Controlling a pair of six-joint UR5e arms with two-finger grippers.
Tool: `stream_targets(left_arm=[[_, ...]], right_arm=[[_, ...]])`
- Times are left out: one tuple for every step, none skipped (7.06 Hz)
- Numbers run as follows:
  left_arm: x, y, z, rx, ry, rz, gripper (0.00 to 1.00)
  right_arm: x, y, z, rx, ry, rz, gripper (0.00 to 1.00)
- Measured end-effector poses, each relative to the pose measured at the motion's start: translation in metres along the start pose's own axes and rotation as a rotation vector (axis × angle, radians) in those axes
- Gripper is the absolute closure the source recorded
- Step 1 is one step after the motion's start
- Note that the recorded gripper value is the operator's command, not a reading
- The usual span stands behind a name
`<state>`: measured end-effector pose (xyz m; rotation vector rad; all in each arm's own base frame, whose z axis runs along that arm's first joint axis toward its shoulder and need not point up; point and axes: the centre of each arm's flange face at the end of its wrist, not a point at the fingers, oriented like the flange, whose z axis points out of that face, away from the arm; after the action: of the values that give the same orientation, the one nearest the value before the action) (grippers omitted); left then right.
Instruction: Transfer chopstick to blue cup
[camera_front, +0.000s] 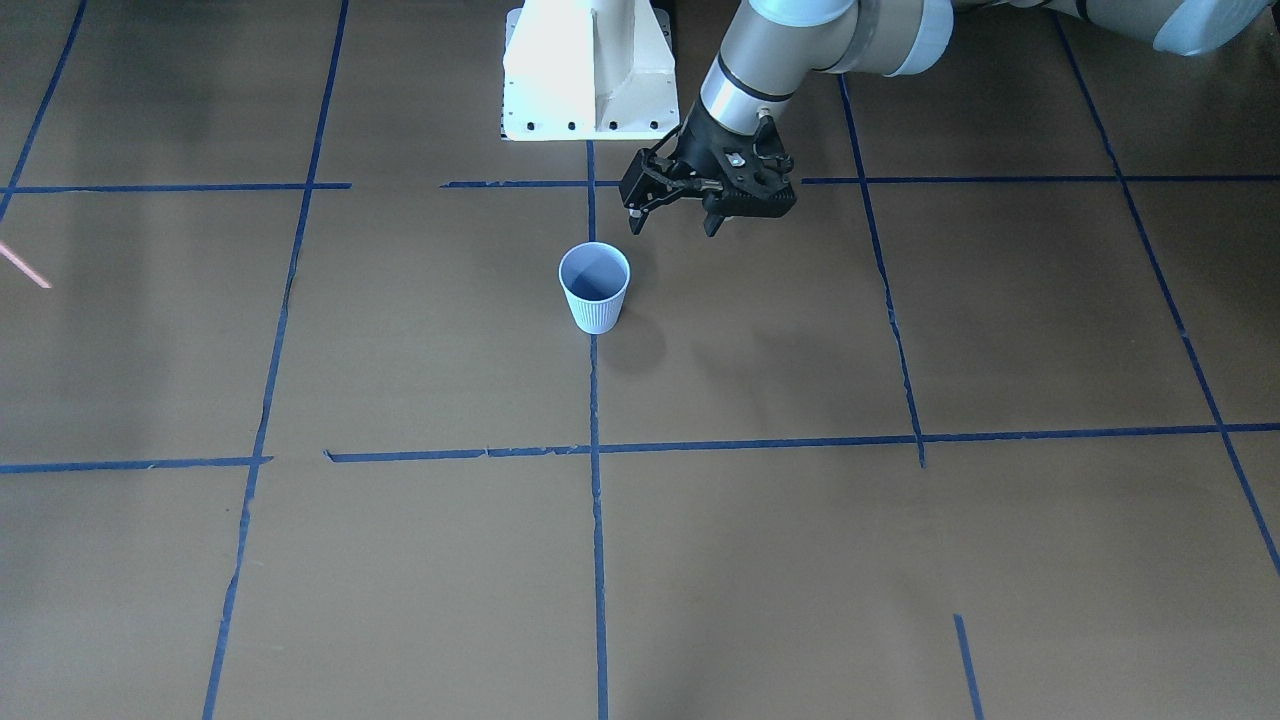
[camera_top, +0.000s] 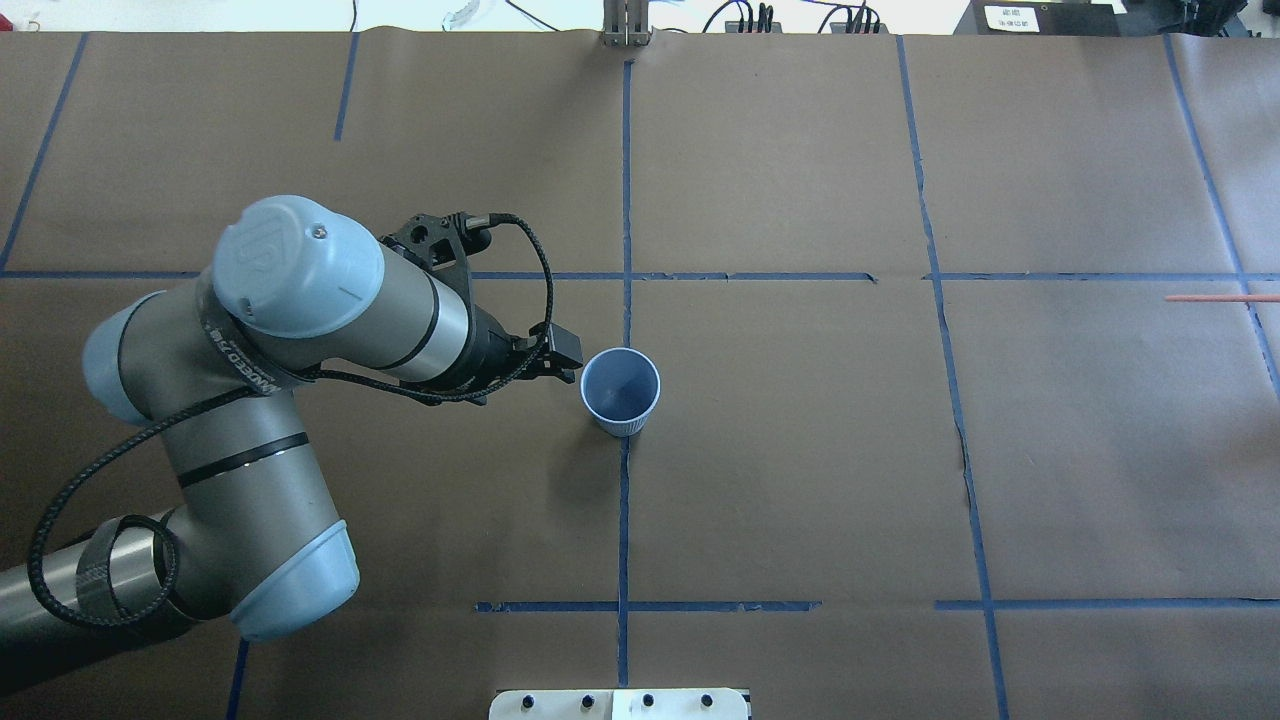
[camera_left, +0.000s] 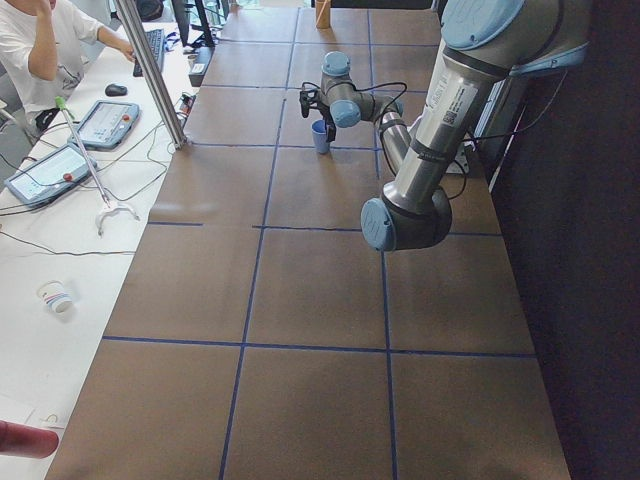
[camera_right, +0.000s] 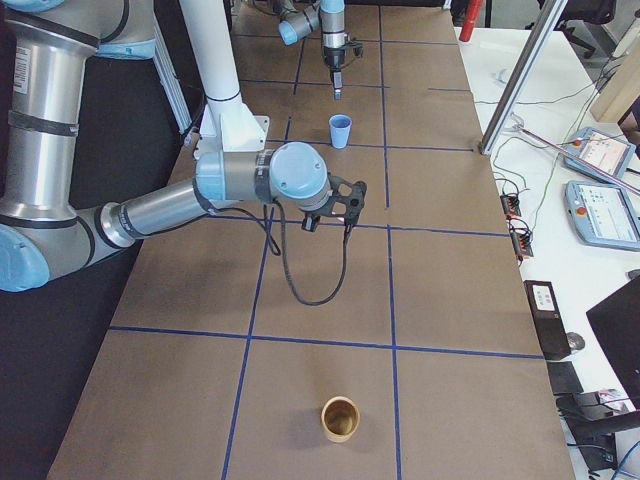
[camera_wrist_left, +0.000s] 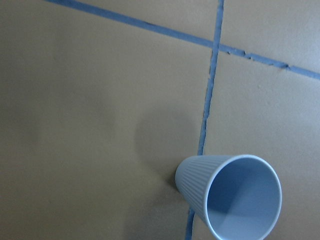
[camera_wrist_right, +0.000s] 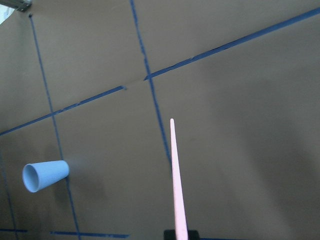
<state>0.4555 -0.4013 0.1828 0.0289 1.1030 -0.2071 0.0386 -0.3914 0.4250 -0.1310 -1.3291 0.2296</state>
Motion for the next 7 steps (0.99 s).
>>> stream_targets(left_arm=[[-0.005,-0.011,-0.01,0.022,0.004,-0.01,0.0],[-0.01,-0.02,-0.015,0.037,0.003,-0.018,0.0],[-0.015,-0.025,-0.017,0.045,-0.003,-0.024,0.0],[-0.018,-0.028,-0.016,0.048,-0.009,-0.027,0.0],[-0.021,-0.029,-0.015,0.049,-0.014,-0.03,0.0],[-0.024,-0.029,-0.014,0.049,-0.018,-0.034,0.0],[-0.026,-0.029,-0.014,0.049,-0.02,-0.038,0.0]], right_arm=[[-0.061,-0.012,0.03,-0.089,-0.03,0.021,1.0],[-0.126,-0.019,0.07,-0.186,-0.03,0.026,1.0],[-0.192,-0.018,0.118,-0.287,-0.009,0.06,1.0],[-0.253,-0.011,0.163,-0.368,0.023,0.132,1.0],[-0.299,-0.004,0.198,-0.419,0.059,0.198,1.0],[-0.328,0.005,0.227,-0.448,0.091,0.231,1.0],[-0.35,0.012,0.251,-0.45,0.12,0.242,1.0]])
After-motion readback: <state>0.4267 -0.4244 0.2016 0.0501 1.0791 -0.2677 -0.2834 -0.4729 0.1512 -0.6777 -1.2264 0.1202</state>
